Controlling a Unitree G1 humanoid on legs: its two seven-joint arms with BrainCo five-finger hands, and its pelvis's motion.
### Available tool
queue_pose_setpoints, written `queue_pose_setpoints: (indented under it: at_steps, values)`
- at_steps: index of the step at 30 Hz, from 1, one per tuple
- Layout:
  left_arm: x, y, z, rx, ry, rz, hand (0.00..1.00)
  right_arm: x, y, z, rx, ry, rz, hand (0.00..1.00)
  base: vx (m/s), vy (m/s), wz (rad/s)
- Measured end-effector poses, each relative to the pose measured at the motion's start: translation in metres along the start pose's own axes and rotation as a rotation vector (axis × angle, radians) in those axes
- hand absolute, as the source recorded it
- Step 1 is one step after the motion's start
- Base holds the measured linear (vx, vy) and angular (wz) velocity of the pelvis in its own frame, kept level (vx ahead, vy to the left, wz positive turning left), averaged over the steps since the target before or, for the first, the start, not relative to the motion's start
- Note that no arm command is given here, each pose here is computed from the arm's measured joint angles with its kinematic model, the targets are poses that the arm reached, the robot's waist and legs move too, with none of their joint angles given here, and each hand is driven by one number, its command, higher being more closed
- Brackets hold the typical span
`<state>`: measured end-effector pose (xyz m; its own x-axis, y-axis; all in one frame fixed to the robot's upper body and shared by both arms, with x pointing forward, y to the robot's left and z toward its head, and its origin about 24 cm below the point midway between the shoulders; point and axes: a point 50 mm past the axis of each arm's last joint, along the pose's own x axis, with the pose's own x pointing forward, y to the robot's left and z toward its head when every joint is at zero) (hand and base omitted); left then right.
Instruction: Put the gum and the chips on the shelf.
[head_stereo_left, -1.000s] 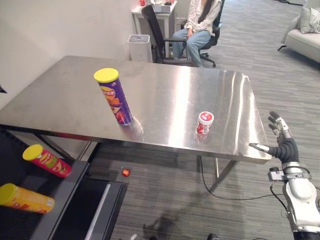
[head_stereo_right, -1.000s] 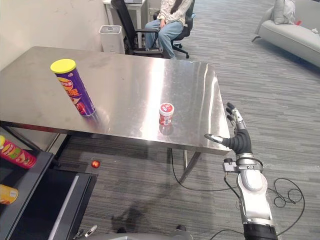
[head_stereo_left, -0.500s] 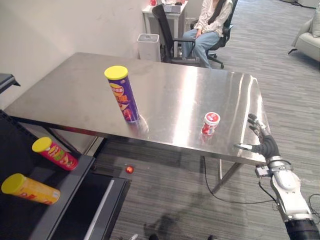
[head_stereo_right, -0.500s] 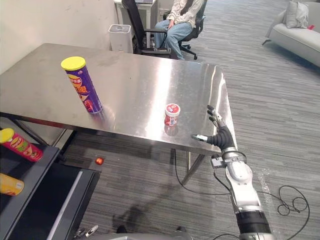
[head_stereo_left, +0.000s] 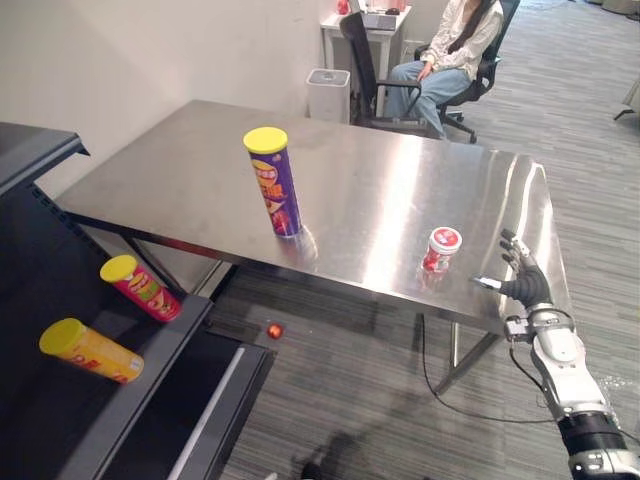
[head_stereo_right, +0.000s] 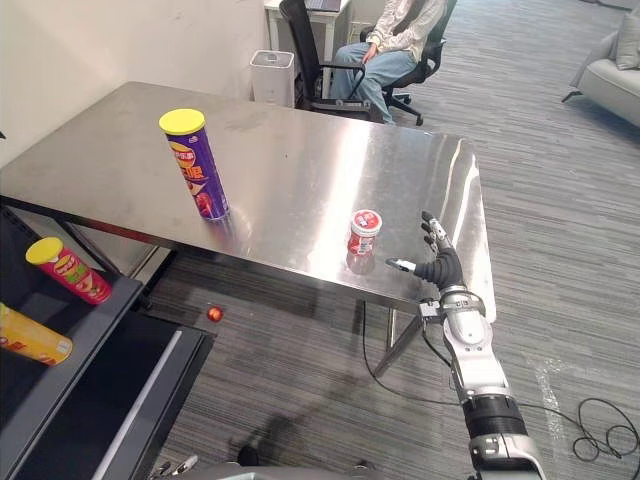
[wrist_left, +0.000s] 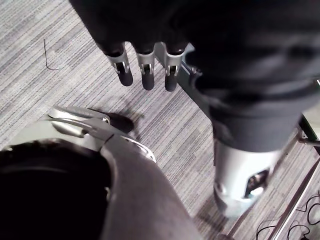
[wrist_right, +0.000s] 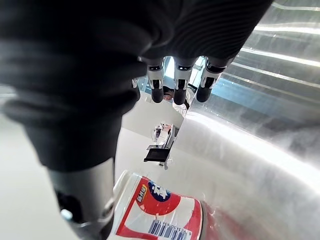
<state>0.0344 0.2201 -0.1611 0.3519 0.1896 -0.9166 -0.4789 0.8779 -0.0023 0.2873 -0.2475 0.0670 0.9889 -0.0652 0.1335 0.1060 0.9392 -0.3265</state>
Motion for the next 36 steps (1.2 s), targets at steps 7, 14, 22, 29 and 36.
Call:
queue_pose_setpoints:
  at_steps: [7, 14, 22, 29, 36]
  values:
    - [0.0, -0.001, 0.001, -0.001, -0.002, -0.005, 0.0, 0.007, 0.001, 0.0, 0.007, 0.016, -0.005, 0.0, -0.01, -0.004, 0.06]
    - [0.0, -0.002, 0.001, 0.0, 0.001, -0.007, 0.0, 0.018, 0.008, 0.008, 0.008, -0.007, 0.019, 0.0, 0.01, -0.003, 0.04]
    - [0.0, -0.003, 0.003, 0.005, -0.005, -0.011, 0.0, 0.027, 0.013, 0.009, 0.015, 0.004, 0.03, 0.0, 0.0, -0.002, 0.06]
    - [0.0, -0.003, 0.003, 0.007, -0.007, -0.014, 0.0, 0.029, 0.016, 0.011, 0.011, -0.001, 0.043, 0.0, 0.01, -0.001, 0.04]
    - [0.0, -0.005, 0.007, 0.012, -0.023, -0.024, 0.0, 0.033, 0.021, 0.016, 0.006, -0.014, 0.067, 1.0, 0.01, -0.001, 0.05]
